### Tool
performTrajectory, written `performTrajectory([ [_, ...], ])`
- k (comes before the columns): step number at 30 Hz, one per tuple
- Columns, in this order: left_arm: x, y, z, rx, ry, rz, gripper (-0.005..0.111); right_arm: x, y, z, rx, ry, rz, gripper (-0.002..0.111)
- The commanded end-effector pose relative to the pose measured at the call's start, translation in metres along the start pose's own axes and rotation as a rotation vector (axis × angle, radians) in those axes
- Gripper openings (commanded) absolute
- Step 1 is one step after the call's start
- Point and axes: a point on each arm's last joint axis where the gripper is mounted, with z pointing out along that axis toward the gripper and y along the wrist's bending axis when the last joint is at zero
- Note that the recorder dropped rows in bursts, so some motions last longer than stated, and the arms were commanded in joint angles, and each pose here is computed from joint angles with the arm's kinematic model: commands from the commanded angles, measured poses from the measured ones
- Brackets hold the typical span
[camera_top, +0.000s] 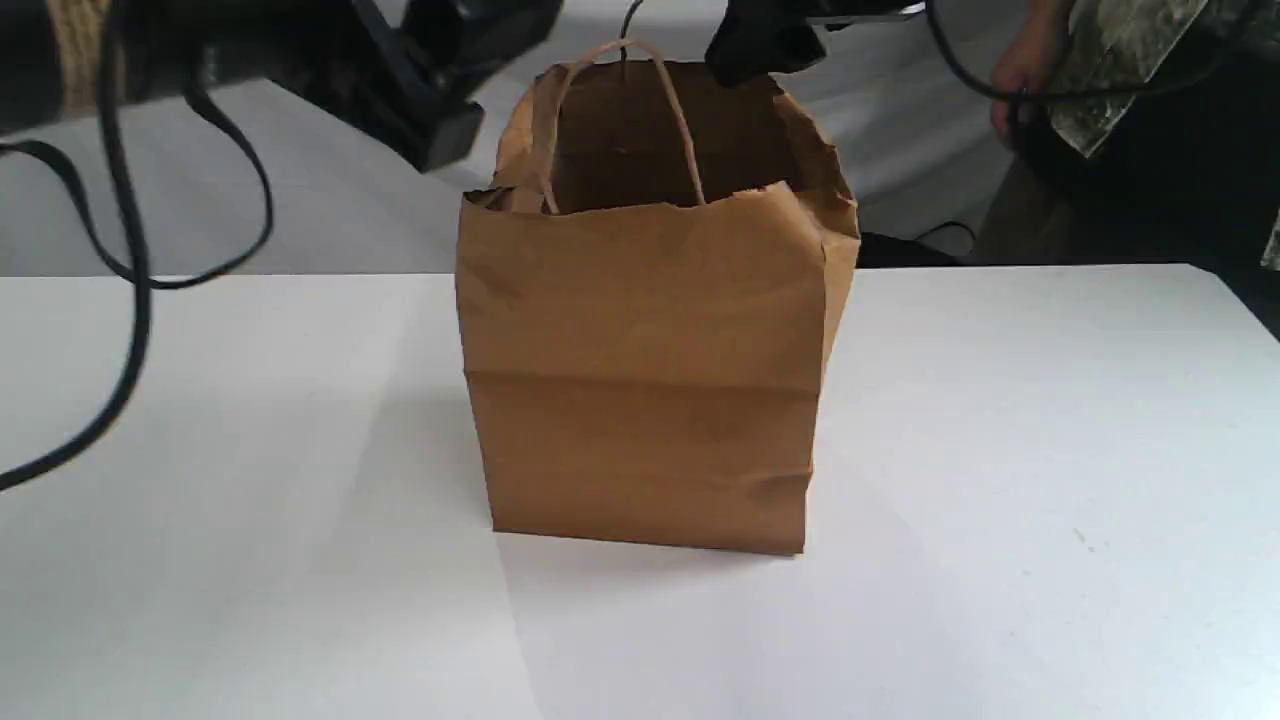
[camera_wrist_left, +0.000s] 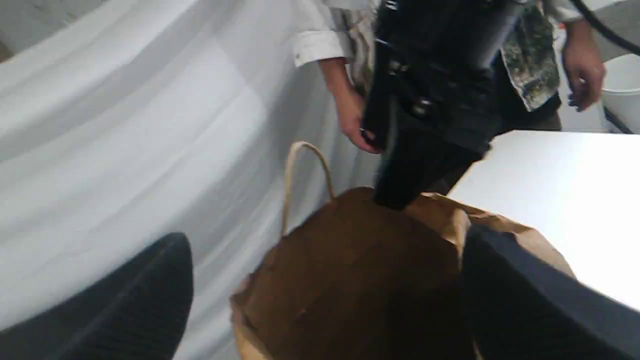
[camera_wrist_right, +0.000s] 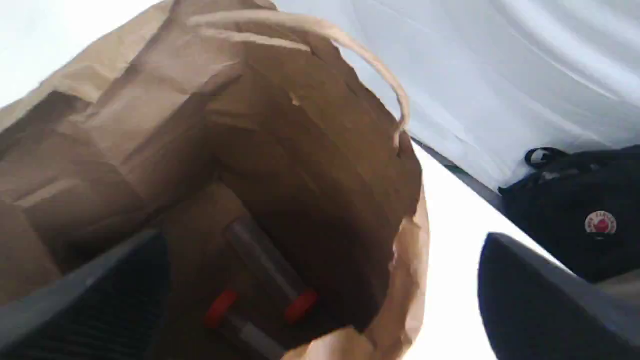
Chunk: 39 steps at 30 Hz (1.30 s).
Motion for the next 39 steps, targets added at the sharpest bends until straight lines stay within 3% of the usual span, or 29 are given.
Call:
performTrajectory([
  [1, -0.011, 0.002, -0.034, -0.061, -0.032, 0.003, 0.074, 0.000, -0.006, -0.023, 0.012, -0.017, 0.056, 0.082],
  [10, -0.025, -0.015, -0.141, -0.138, -0.202, 0.027, 0.073, 0.024, -0.021, -0.063, 0.010, -0.145, 0.166, 0.082],
  [14, -0.030, -0.022, -0.185, -0.181, -0.309, 0.016, 0.073, 0.046, -0.018, -0.077, 0.112, -0.263, 0.186, 0.082],
  [17, -0.027, -0.028, -0.209, -0.199, -0.364, -0.006, 0.073, 0.066, -0.010, -0.093, 0.271, -0.398, 0.157, 0.082],
  [22, -0.007, -0.043, -0.230, -0.197, -0.399, -0.032, 0.073, 0.106, 0.015, -0.122, 0.496, -0.520, 0.065, 0.082],
  [28, 0.019, -0.062, -0.242, -0.151, -0.436, -0.072, 0.073, 0.152, 0.046, -0.154, 0.621, -0.545, 0.026, 0.082],
  [31, 0.029, -0.067, -0.248, -0.152, -0.454, -0.123, 0.073, 0.174, 0.064, -0.171, 0.631, -0.587, 0.058, 0.082],
  [39, 0.058, -0.089, -0.253, -0.079, -0.526, -0.135, 0.073, 0.237, 0.113, -0.207, 0.613, -0.755, 0.187, 0.082],
])
